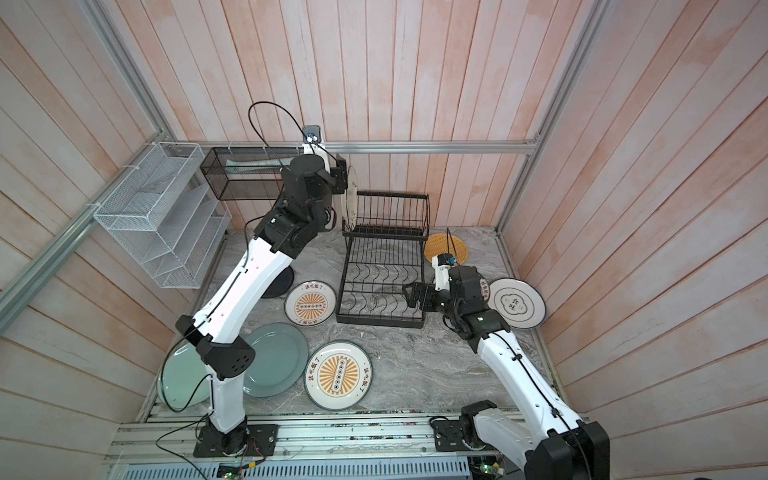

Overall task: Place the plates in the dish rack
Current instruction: 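Lower the berry-pattern plate into a rack slot and open the left gripper, then grip the orange sunburst plate rim with the right gripper while the left arm approaches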

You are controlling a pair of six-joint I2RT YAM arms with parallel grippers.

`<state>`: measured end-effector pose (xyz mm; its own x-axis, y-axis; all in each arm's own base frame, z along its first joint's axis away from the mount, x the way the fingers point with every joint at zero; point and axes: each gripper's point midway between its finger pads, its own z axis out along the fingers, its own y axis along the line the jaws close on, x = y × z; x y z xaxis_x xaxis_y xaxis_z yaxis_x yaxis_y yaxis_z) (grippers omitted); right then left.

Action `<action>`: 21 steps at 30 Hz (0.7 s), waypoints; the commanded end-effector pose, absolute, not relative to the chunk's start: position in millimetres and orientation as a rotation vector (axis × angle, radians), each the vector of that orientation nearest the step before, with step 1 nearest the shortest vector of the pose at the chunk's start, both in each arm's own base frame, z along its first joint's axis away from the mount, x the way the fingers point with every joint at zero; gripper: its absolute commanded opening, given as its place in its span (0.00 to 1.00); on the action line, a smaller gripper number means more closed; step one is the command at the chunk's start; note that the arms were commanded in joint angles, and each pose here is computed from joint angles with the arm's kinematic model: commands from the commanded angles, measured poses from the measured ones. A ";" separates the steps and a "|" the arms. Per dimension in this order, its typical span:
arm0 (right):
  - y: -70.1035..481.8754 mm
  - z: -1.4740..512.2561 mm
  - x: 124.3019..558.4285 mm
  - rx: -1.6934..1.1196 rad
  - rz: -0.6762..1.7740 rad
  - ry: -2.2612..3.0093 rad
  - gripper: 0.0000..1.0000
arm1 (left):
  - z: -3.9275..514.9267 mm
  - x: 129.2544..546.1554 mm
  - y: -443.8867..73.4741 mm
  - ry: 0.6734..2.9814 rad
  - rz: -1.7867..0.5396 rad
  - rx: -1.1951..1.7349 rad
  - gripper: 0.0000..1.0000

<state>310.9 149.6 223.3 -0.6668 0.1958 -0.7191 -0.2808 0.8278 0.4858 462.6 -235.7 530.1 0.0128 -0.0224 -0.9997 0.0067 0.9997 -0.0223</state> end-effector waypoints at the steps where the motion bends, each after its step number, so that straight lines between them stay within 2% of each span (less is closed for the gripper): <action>1: 161.5 223.5 299.7 -0.097 0.849 2.163 0.97 | 509.3 434.8 -237.7 1.656 -0.144 0.119 0.99; 9: 192.9 179.4 269.2 -0.186 0.939 2.262 0.95 | 451.3 336.5 -196.1 1.761 -0.538 0.224 1.00; 17: 230.4 116.8 220.5 -0.294 1.092 2.369 0.91 | 342.5 249.0 -174.0 1.928 -0.747 0.291 1.00; 21: 249.4 91.0 196.1 -0.373 1.166 2.410 0.90 | 308.0 218.7 -176.3 1.949 -0.864 0.326 1.00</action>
